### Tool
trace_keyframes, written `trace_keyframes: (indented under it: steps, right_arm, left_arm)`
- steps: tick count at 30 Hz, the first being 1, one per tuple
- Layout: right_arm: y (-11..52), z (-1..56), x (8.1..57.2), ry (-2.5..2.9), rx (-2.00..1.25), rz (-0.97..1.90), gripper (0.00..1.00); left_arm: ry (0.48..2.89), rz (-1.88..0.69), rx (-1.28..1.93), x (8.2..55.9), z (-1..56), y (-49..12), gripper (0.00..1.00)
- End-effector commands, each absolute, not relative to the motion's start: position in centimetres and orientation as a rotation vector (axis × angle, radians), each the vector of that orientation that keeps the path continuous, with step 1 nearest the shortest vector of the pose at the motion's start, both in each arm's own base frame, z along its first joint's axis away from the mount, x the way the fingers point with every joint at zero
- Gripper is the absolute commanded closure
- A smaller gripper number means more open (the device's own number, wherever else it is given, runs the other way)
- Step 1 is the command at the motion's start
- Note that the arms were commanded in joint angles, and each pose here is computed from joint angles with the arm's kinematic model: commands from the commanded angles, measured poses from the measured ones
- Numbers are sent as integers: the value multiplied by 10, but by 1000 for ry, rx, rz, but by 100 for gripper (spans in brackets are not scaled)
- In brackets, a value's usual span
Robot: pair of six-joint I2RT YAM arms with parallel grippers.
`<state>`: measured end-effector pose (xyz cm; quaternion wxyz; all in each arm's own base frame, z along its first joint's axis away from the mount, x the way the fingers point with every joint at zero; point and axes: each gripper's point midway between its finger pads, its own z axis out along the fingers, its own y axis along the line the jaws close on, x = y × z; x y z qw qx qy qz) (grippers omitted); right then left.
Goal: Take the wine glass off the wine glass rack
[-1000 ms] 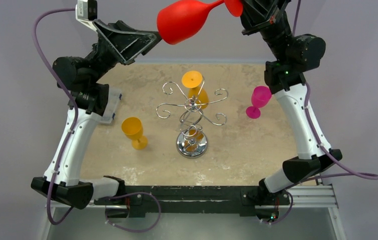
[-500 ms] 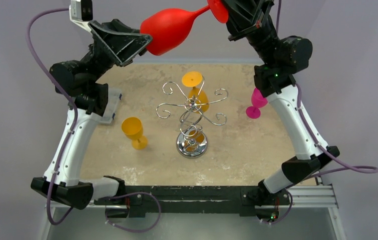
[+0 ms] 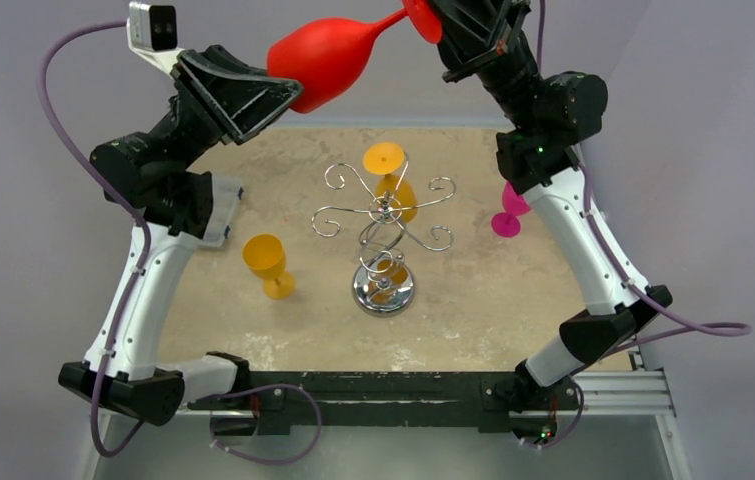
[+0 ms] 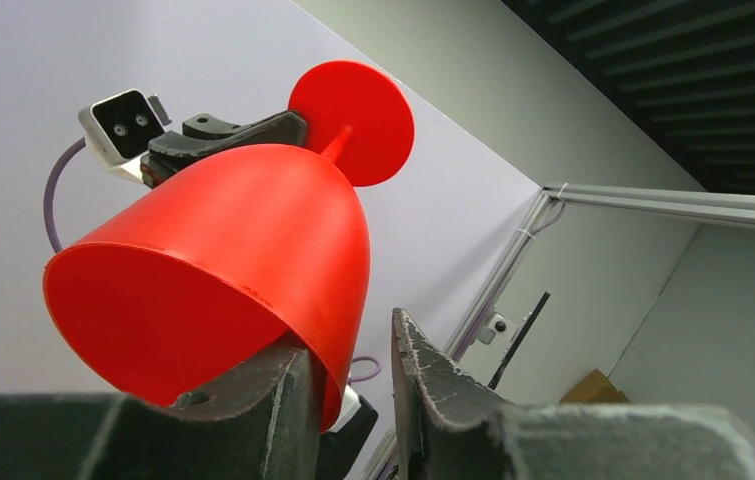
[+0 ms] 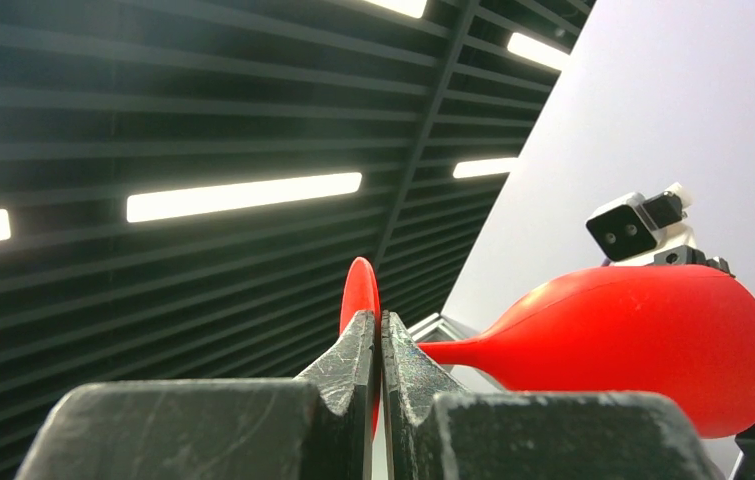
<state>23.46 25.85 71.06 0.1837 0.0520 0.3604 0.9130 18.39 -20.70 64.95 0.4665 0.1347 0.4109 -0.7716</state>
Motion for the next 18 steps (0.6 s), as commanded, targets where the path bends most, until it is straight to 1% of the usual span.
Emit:
trace_keyframes:
  steps: [1, 6, 10, 15, 18]
  right_arm:
    - [249, 729, 217, 919, 97, 2589, 100]
    - [254, 727, 216, 924, 98, 2596, 100]
    - [257, 723, 217, 933, 112, 2596, 100]
    - [262, 718, 220, 941, 132, 2600, 100]
    - [266, 716, 221, 947, 135, 2603, 100]
  left_arm:
    - [957, -1895, 387, 164, 655, -202, 75]
    - [943, -1906, 396, 160, 658, -201, 81]
    - [922, -1915, 399, 155, 662, -198, 88]
    - [908, -1920, 398, 149, 665, -196, 100]
    - [905, -1920, 390, 147, 664, -195, 100]
